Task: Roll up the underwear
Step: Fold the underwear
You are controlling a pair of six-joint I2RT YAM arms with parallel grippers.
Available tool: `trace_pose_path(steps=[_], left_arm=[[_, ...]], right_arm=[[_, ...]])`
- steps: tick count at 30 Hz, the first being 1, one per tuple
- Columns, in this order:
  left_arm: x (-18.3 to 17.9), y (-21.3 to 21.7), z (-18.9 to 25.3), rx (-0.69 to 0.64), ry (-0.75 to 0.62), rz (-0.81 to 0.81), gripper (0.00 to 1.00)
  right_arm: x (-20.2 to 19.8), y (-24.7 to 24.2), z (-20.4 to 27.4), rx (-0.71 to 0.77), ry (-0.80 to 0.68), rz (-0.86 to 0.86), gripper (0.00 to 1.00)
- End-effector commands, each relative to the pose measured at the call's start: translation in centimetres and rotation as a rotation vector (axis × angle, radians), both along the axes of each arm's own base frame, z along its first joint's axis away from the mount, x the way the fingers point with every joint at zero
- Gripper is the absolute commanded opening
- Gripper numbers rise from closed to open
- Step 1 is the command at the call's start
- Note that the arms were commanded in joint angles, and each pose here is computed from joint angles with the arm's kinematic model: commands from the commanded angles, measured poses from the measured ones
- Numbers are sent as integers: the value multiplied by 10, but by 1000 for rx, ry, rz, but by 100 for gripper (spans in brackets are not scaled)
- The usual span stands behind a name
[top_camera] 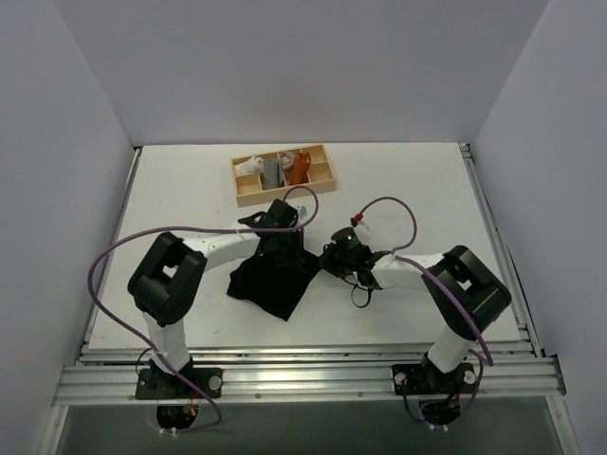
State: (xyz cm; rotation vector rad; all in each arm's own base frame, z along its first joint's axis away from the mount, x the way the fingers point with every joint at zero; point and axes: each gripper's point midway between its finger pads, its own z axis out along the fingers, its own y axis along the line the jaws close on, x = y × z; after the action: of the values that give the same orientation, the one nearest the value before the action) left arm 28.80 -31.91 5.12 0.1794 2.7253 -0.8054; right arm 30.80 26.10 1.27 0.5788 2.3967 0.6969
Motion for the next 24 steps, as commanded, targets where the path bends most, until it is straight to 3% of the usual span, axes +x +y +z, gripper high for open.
trace_pose_path(steps=[1, 4, 16, 24], left_arm=[[6, -5, -9, -10, -5, 18, 3], [5, -7, -13, -10, 2, 13, 3], [8, -10, -14, -16, 3, 24, 4], [19, -9, 0, 5, -40, 51, 3]], right_arm=[[-2, -13, 14, -5, -37, -51, 18], [2, -16, 30, 15, -74, -83, 28], [-5, 5, 37, 32, -82, -61, 40], [-7, 3, 30, 12, -74, -64, 38]])
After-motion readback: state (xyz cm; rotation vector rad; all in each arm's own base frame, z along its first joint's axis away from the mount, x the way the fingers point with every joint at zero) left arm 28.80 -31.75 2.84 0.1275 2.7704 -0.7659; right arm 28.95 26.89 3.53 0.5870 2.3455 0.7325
